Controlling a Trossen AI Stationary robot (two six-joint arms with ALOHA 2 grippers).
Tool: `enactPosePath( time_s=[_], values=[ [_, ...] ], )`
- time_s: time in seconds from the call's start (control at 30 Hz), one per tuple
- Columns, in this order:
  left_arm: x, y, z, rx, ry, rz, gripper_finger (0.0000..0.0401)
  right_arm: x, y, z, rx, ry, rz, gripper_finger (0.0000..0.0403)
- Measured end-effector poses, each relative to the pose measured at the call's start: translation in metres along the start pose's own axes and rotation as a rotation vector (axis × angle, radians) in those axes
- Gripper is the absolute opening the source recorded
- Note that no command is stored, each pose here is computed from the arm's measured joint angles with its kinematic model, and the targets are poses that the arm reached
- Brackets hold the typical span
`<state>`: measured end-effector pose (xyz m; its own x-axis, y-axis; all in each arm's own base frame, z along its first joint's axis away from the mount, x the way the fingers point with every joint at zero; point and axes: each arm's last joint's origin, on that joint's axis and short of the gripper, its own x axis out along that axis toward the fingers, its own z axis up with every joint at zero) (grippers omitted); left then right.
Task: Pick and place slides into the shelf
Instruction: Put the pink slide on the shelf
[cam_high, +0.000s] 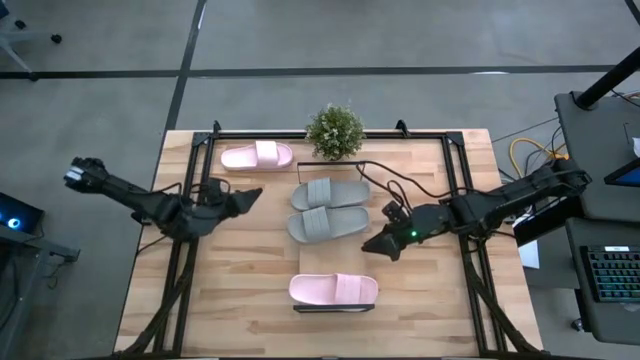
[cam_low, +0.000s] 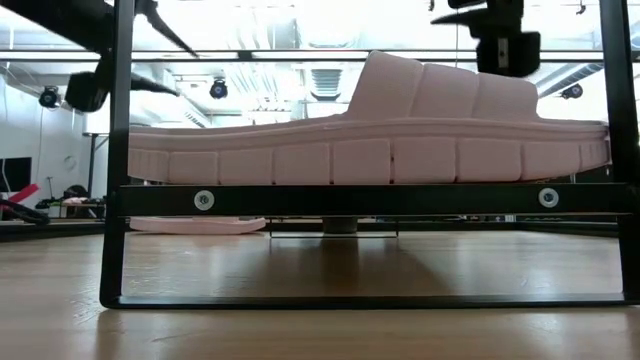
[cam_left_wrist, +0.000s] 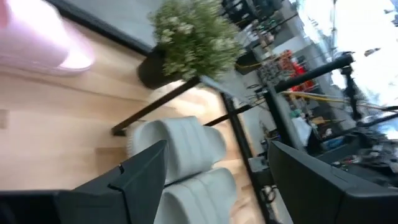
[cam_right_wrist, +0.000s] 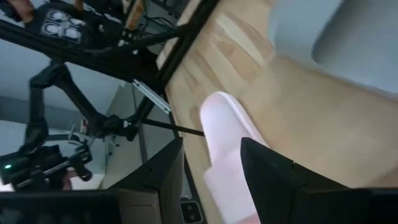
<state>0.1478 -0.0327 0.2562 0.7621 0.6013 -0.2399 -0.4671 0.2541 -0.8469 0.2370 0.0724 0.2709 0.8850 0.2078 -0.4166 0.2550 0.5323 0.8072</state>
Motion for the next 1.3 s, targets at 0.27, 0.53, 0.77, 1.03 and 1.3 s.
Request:
enactPosePath(
  time_s=[0.27,0.53,0.77,1.03,1.3],
  values=[
    [0.015,0.019,0.019,0.024,0.035,0.137,0.0261,-0.007,0.022,0.014,-0.039,-0.052,0.055,0.0150],
    [0.027,0.040,0.036,0.031,0.087,0.193,0.0261,-0.013,0.038,0.023,-0.061,-0.075,0.083,0.0150],
    [0.037,0.063,0.045,-0.034,0.030,0.201,0.0261,-0.015,0.042,0.025,-0.062,-0.099,0.083,0.0150],
    [0.058,0.111,0.040,-0.198,0.054,0.106,0.0261,-0.015,0.042,0.026,-0.030,-0.101,0.087,0.0150],
    [0.065,0.122,0.057,-0.180,-0.028,0.124,0.0261,-0.015,0.042,0.027,-0.006,-0.135,0.071,0.0151]
  ],
)
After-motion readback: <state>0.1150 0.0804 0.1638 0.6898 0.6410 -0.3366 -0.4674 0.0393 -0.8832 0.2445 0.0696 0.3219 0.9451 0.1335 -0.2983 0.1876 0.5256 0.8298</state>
